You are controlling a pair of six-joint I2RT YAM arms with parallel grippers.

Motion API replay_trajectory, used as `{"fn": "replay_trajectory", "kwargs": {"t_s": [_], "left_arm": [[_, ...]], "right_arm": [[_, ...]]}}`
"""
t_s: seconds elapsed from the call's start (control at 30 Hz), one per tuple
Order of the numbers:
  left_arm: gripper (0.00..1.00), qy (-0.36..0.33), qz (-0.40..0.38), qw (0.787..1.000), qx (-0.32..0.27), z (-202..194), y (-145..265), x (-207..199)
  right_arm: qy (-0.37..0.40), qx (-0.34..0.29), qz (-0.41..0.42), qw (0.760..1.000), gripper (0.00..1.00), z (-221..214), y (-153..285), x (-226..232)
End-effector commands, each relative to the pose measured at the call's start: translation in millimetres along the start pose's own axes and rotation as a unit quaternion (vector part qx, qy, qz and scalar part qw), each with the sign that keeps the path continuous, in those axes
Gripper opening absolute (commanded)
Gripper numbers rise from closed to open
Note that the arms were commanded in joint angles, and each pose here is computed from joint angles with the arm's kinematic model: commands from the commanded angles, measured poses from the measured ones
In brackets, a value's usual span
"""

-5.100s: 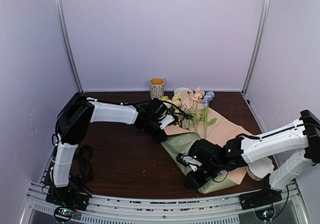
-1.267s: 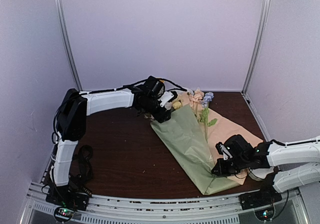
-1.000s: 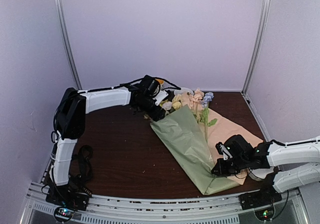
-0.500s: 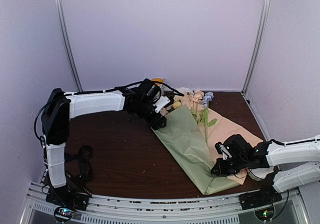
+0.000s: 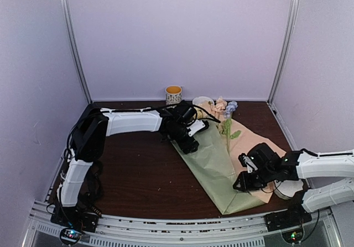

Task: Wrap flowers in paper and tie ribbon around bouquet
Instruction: Press the fold line on the 2/3-folded wrapping paper.

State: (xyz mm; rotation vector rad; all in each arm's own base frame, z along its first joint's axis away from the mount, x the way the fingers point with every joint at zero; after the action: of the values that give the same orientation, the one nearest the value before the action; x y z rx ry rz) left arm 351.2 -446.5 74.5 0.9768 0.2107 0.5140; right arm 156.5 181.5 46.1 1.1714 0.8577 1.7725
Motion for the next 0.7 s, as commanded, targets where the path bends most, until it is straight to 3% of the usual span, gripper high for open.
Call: {"fn": "replay_trajectory", "kwargs": {"t_s": [0.0, 0.2, 0.37, 0.67], "left_arm": [[0.72, -0.013, 0.013, 1.000, -0.003, 3, -6, 8], [0.72, -0.018, 0.006, 1.000, 0.009, -6, -16, 6], [0.72, -0.019, 0.000, 1.000, 0.010, -7, -19, 4], [0.72, -0.028, -0.007, 0.999, 0.014, -11, -26, 1]], "right_arm": [[0.017, -0.040, -0.051, 0.998, 0.38, 35, 33, -10], [-0.019, -0.075, -0.137, 0.988, 0.64, 96, 83, -64], [-0.092, -0.040, -0.226, 0.969, 0.71, 122, 110, -142], [-0.256, -0.022, -0.202, 0.945, 0.79, 107, 92, -221]]}}
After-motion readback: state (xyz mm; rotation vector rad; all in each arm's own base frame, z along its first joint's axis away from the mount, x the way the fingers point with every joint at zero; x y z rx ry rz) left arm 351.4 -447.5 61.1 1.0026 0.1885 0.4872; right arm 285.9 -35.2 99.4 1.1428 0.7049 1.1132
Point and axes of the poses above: each gripper's point midway between its finger pads, its own y axis back along the fingers, its own x axis along the line the jaws close on, z = x × y, the point moved 2 cm from there along y, back along the fingers, and after that the axes turned 5 degrees about y, right-handed, at the moved point
